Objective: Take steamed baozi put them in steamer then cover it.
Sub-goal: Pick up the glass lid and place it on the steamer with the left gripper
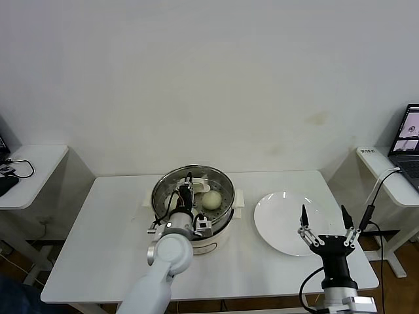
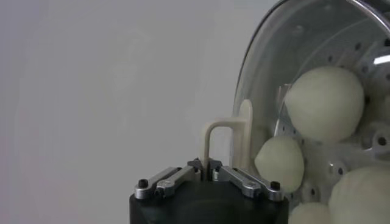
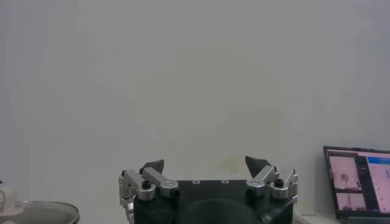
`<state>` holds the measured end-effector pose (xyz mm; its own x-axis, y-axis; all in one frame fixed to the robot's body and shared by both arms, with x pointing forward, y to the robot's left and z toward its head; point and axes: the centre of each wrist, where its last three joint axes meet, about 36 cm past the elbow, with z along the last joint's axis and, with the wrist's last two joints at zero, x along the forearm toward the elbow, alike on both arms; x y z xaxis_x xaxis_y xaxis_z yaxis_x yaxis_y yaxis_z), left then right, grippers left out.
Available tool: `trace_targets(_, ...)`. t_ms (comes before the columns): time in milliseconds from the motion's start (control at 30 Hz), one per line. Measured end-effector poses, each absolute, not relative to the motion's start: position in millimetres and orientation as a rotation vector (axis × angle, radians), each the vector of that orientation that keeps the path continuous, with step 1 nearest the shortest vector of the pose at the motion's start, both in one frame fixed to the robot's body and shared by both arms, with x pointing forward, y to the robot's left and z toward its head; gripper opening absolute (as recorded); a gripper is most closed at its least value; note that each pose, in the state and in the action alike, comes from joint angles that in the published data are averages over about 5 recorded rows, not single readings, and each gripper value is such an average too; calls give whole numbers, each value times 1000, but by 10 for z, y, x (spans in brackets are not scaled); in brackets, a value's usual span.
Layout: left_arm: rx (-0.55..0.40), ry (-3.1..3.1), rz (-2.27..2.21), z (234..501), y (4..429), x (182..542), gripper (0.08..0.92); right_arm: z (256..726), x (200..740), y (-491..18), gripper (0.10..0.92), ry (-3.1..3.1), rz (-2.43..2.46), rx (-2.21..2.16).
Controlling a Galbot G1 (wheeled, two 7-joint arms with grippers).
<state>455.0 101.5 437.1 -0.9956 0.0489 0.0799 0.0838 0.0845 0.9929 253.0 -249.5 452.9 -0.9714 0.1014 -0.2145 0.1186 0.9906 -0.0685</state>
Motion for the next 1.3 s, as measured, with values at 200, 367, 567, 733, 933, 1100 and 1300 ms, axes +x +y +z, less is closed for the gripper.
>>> trace_targets(200,-132,-2291,-2111,4361,1022,4566,133,4532,2530,-2483,823,2922,-115,158)
trace_targets(367,-117,-2280,-2139,4346,1037,4587,133,4539,2530,-2474,823,2920,-111,154)
trace_targets(567,-111,-2269,-2166,4322,1023,4576,133,4541,2533,-2467,823,2919,-108,149)
trace_targets(733,-115,-2263,-2178,4307,1006,4571,133,4543,2531,-2464,823,2919,-105,147)
trace_targets(933,-128,-2267,-2175,4303,987,4560,133,4548,2527,-2456,823,2918,-102,144)
trace_targets(1100,-125,-2289,-2168,4345,984,4552,215,4548,2527,-2448,823,2918,-100,140)
trace_targets(1300,-123,-2306,-2161,4370,1007,4527,388,4548,2529,-2440,823,2918,-99,136)
